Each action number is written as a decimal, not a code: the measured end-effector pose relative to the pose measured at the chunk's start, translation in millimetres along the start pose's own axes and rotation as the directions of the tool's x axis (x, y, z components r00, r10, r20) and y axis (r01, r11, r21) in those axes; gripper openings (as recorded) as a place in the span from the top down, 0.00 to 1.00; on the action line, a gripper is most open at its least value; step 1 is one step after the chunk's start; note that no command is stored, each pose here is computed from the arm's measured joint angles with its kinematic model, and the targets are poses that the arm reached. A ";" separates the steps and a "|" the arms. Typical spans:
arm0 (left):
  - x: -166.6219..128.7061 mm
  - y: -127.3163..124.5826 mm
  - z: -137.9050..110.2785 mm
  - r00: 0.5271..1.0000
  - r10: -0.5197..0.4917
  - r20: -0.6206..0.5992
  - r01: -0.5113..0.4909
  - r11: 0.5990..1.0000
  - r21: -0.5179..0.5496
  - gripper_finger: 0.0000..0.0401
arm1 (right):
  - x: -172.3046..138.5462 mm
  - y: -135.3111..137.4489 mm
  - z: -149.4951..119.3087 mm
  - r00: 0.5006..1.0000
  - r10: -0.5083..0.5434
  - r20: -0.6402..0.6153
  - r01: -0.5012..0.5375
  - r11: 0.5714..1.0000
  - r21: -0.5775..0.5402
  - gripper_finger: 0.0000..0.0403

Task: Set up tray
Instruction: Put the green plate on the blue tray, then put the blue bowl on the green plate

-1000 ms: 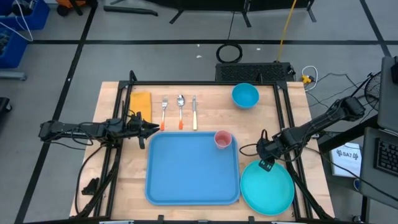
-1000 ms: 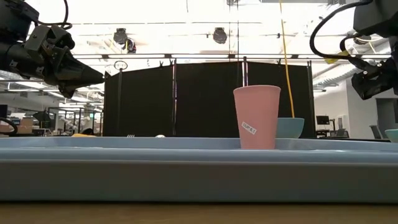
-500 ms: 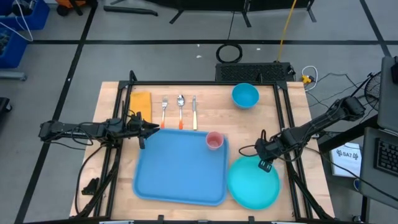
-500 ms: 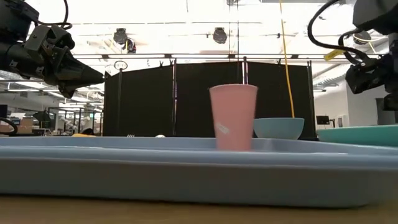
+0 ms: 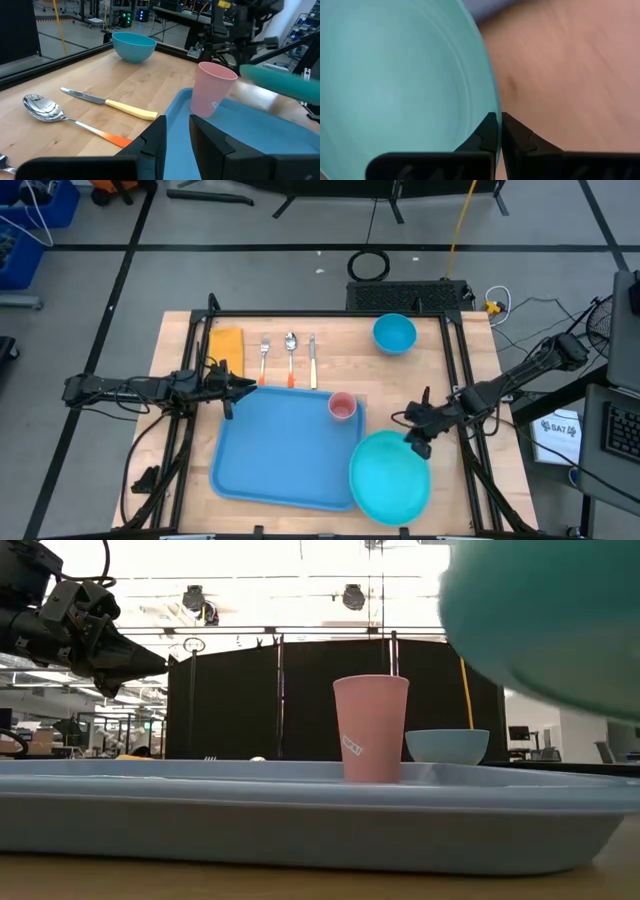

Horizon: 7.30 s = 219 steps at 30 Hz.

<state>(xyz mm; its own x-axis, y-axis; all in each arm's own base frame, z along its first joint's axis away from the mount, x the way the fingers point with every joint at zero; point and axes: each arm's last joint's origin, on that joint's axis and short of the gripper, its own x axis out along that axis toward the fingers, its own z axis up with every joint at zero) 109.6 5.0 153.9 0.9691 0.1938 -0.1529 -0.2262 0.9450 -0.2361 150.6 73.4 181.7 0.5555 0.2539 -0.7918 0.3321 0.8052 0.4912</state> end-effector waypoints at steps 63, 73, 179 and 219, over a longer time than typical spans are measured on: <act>0.0 0.0 -0.2 1.000 -0.001 -0.002 0.001 1.000 0.000 0.78 | 99.6 38.7 168.9 0.973 0.116 0.199 0.005 0.852 -0.523 0.90; 0.0 -0.1 -0.4 1.000 -0.002 -0.004 0.002 1.000 0.000 0.78 | 99.0 42.9 173.7 0.953 0.163 0.257 -0.002 0.847 -0.531 0.72; -0.1 0.5 -1.2 1.000 0.010 -0.014 -0.010 1.000 -0.015 0.78 | -71.9 -223.4 164.8 0.744 -0.667 -0.048 0.655 0.711 0.256 0.99; 0.0 0.3 -0.2 1.000 0.008 0.001 -0.008 1.000 -0.003 0.78 | 51.7 111.3 181.6 0.997 -0.037 0.072 0.069 0.866 -0.496 1.00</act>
<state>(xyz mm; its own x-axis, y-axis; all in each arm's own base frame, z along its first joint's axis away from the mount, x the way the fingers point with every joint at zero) 109.6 5.3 153.7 0.9675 0.2013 -0.1534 -0.2338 0.9428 -0.2377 354.8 78.8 261.3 0.5963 0.1842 -0.7813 -0.0524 0.9802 0.1910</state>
